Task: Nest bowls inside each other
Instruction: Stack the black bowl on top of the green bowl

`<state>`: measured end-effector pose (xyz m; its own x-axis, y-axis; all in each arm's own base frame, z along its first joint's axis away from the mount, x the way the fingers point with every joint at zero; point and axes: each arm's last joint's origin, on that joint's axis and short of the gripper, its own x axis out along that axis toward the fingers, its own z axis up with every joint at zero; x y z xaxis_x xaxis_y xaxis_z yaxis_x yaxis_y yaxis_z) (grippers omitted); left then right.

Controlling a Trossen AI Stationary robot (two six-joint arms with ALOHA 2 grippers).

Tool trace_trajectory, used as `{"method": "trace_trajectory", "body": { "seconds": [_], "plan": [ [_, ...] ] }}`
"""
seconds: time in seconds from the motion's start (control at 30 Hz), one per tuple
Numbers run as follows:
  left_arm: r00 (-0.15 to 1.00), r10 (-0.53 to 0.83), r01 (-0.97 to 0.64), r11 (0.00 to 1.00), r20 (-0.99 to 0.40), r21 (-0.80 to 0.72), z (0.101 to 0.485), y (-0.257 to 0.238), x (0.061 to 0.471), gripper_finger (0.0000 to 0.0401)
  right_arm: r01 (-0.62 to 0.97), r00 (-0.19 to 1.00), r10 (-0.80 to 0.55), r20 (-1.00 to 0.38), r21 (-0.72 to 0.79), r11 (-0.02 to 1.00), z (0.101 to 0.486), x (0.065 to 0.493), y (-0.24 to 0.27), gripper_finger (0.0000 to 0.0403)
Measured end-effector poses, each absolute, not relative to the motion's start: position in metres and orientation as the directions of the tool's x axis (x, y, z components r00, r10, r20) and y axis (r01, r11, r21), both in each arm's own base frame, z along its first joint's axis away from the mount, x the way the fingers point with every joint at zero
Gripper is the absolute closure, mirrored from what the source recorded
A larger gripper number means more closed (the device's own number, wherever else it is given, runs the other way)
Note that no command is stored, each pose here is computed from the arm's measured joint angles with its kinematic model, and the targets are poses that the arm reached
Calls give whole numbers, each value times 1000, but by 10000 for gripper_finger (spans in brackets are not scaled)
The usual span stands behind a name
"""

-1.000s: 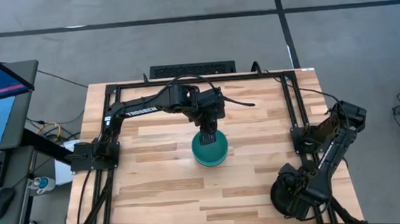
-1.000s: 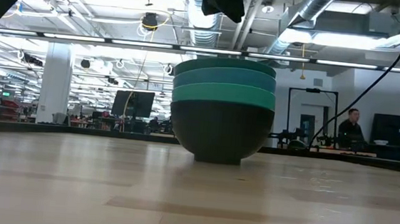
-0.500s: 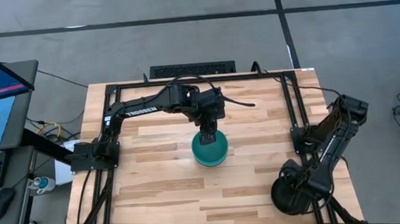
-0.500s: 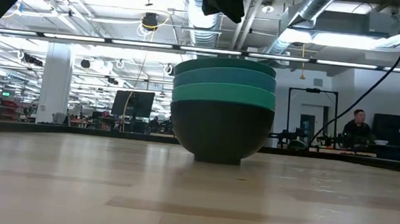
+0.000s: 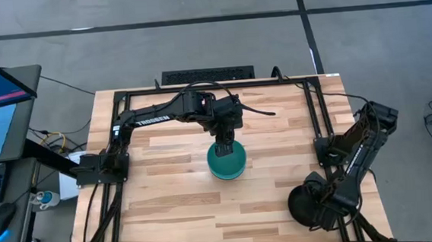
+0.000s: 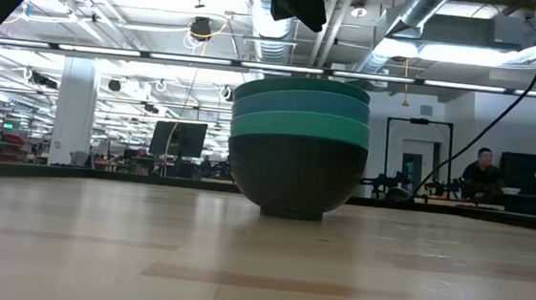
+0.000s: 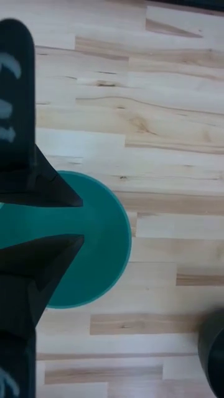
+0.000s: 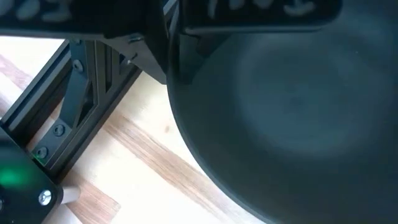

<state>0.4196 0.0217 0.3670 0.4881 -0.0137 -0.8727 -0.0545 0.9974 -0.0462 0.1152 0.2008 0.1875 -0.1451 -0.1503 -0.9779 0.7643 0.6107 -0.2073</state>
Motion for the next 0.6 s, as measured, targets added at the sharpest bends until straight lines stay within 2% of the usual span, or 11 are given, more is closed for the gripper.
{"method": "trace_trajectory", "body": {
  "seconds": [0.1,0.27,0.5,0.6],
  "plan": [
    [488,-14,-54,997,-873,-46,367,22,420,330,769,-150,-149,-977,-210,604,187,117,200,364],
    [485,-14,-58,997,-874,-48,367,21,419,330,798,-87,-130,-988,-147,584,196,125,191,385],
    [473,16,-30,1000,-881,2,366,11,419,330,844,73,-149,-986,-18,535,233,133,159,386],
    [456,21,3,1000,-890,25,365,5,417,330,846,95,-196,-976,-25,532,253,139,141,387]
  ]
}}
